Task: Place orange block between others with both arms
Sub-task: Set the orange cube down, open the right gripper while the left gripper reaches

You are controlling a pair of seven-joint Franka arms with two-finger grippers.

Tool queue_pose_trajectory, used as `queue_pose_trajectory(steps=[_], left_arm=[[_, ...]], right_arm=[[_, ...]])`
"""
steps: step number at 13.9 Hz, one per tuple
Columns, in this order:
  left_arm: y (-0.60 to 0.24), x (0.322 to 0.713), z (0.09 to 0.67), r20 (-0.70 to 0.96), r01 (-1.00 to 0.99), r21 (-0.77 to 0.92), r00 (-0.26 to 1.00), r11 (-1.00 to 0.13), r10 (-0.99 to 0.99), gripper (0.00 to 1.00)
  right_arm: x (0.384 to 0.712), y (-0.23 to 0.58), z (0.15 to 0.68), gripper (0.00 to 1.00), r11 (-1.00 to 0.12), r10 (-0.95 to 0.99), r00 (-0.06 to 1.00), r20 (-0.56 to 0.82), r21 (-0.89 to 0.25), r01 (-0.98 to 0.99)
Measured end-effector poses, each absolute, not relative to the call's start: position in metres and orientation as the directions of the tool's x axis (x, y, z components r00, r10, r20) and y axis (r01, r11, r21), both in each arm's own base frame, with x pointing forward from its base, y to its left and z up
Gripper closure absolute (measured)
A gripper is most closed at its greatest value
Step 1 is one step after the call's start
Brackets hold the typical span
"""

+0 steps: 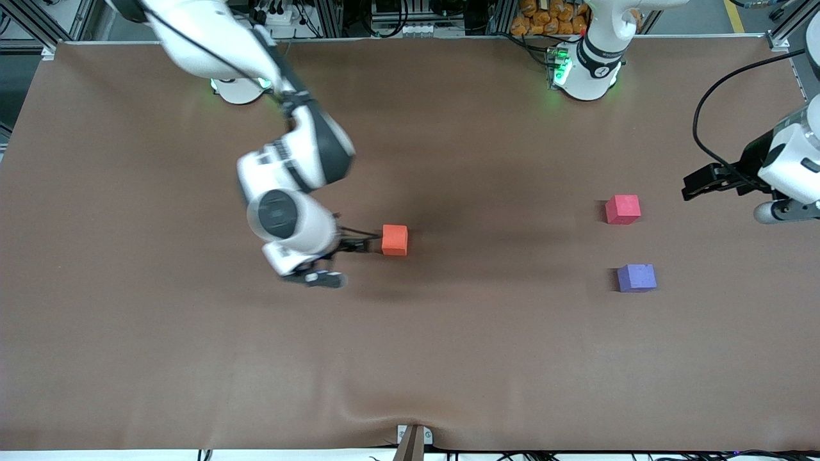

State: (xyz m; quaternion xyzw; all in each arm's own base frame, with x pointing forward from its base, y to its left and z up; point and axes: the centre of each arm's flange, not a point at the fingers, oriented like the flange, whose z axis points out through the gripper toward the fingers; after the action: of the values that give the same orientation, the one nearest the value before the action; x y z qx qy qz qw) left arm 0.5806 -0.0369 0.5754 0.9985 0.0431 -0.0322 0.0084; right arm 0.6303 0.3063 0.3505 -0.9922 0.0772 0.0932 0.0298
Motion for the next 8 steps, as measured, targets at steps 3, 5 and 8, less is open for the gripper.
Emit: queue_pose_trajectory(steps=[3,5,8], left_arm=[[-0.065,0.588,0.560,-0.090,0.097,0.023,0.991,-0.995,0.095,0.00],[-0.090,0.594,0.549,-0.103,0.084,0.019,0.991,-0.996,0.081,0.00],[-0.138,0.601,0.529,-0.111,0.089,0.008,0.990,-0.996,0.088,0.00]], right_arm=[[0.650,0.172,0.356,0.00,-0.989,-0.113,0.970,-0.216,-0.069,-0.130],[0.639,0.093,0.360,0.00,-0.991,-0.081,0.969,-0.233,-0.084,-0.103],[0.617,0.007,0.375,0.00,-0.993,-0.032,0.974,-0.224,-0.106,-0.057]])
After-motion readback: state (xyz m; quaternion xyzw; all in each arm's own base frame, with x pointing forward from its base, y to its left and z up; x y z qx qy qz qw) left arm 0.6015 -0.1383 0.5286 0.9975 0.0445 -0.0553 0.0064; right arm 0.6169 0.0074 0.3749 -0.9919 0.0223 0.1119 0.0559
